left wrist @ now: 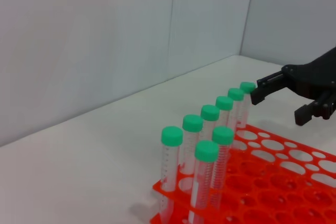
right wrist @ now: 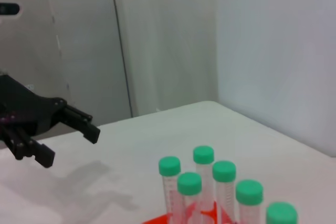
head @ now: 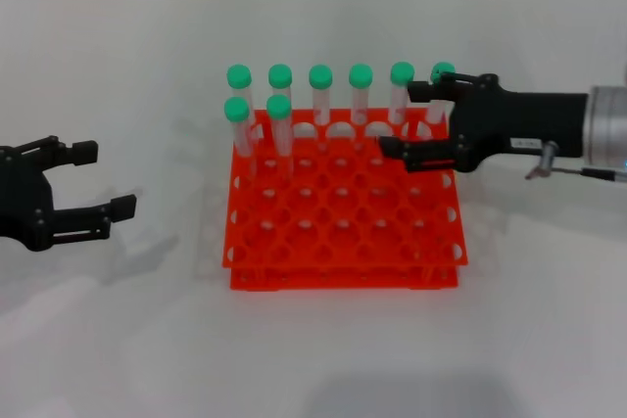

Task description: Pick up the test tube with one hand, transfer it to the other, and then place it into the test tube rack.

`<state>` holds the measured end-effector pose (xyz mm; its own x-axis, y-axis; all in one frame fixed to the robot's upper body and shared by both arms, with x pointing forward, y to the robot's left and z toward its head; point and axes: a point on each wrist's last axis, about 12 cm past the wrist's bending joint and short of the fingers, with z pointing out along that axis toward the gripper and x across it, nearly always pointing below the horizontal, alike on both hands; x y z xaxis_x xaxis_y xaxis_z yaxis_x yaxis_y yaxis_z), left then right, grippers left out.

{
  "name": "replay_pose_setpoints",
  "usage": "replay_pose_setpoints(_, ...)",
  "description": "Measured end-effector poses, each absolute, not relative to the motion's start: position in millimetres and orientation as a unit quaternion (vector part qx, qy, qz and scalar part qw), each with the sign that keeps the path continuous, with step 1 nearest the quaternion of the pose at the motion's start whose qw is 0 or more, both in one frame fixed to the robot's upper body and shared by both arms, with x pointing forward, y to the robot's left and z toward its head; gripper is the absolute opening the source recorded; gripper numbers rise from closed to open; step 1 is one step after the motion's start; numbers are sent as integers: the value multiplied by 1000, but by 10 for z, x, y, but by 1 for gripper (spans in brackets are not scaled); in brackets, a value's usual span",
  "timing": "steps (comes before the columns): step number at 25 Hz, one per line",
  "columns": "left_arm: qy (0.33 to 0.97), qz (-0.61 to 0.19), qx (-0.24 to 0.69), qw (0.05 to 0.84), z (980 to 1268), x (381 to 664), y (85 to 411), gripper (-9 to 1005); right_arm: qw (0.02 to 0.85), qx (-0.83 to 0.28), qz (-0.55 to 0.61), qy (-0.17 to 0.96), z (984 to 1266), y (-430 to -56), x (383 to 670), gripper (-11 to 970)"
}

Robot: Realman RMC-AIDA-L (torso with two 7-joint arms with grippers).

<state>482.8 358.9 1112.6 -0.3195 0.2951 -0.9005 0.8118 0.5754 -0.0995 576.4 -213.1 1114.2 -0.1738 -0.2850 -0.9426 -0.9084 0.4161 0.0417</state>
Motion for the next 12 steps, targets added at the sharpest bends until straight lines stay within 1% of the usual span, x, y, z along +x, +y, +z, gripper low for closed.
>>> replay_pose_setpoints(8, 753, -286, 373, 460, 11096, 4858, 3551, 893, 500, -397, 346, 687, 11028, -2387, 5567, 880)
replay_pose_setpoints(12, 750, -283, 378, 462, 11095, 4859, 3551, 893, 503, -389, 357, 684, 10975, -2481, 5505, 878)
